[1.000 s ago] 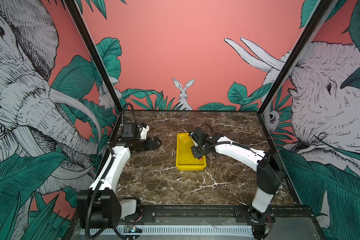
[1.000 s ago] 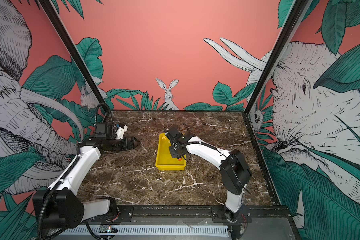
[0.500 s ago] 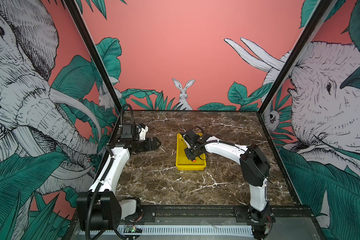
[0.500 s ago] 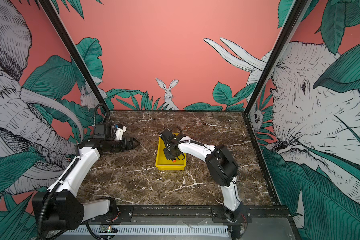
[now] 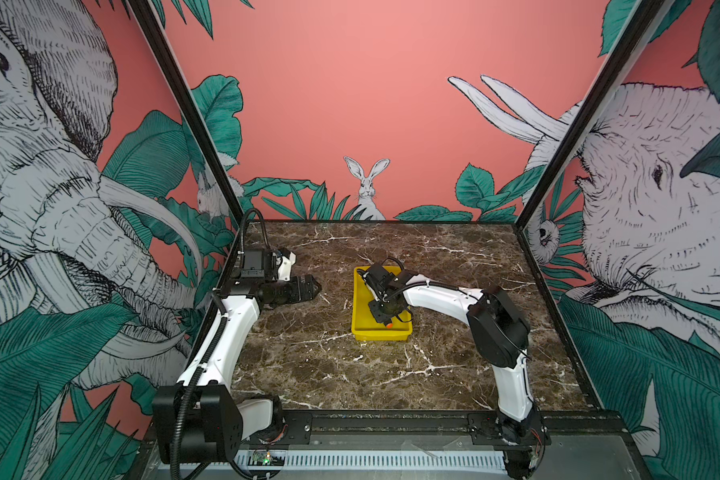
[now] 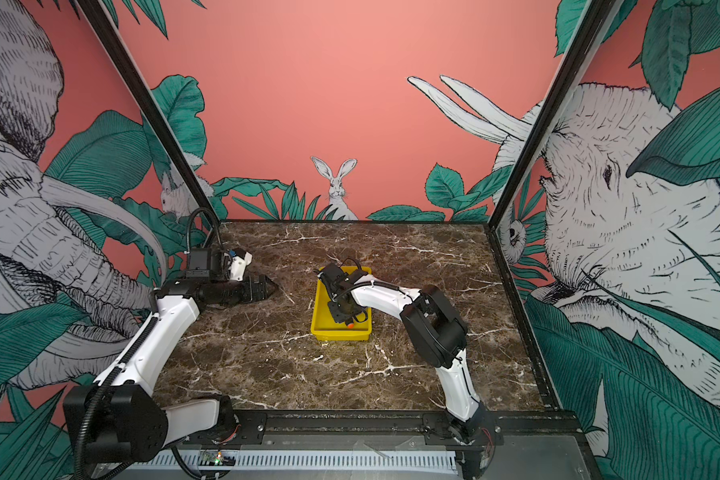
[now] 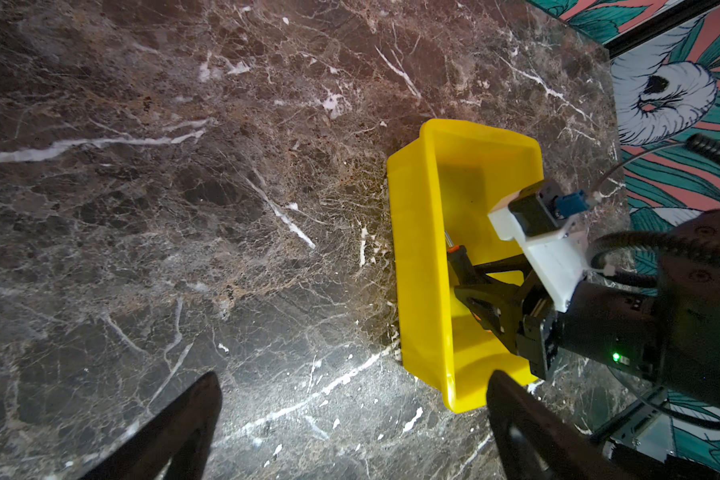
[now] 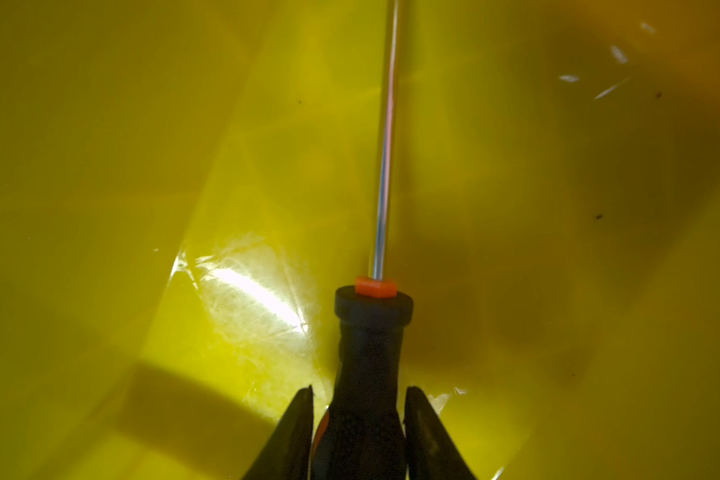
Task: Put the screwdriver in the bin
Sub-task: 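Lower the screwdriver into the bin and open the right gripper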
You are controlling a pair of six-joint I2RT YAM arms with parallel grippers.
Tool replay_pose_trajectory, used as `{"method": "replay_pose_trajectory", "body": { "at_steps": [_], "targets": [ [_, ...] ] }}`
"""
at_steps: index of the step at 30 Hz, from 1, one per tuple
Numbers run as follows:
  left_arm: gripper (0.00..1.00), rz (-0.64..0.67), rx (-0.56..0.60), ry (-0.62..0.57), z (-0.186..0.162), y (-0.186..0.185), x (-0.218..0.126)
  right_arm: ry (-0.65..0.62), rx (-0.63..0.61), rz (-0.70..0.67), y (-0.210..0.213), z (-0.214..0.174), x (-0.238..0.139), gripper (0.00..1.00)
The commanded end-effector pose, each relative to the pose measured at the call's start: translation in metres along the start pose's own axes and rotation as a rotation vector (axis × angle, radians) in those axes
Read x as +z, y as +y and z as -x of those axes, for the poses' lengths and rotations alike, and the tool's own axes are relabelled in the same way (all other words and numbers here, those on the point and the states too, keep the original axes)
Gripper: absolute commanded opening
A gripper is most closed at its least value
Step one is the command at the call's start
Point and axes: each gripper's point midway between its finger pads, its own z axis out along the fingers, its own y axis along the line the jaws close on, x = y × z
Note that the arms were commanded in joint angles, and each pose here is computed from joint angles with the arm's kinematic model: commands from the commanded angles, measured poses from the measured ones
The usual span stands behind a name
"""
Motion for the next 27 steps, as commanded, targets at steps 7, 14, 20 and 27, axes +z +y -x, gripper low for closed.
{"method": "replay_pose_trajectory", "body": {
  "at_steps": [7,14,20,27],
  "targets": [
    [1.0,0.045,0.028,-0.027,-0.002,0.005,-0.011,-0.023,-0.039,-0.033,-0.001,0.01,-0.007,0.57],
    [1.0,0.054,0.036,-0.043,-0.002,0.004,-0.016,-0.104,-0.078,-0.035,-0.003,0.024,-0.042,0.61],
    [1.0,0.057,0.036,-0.046,-0.002,0.005,-0.017,-0.239,-0.143,-0.003,-0.007,0.04,-0.092,0.63],
    [1.0,0.09,0.048,-0.075,0.001,0.007,-0.025,-0.464,-0.126,0.012,-0.037,0.053,-0.17,0.65]
  ]
}}
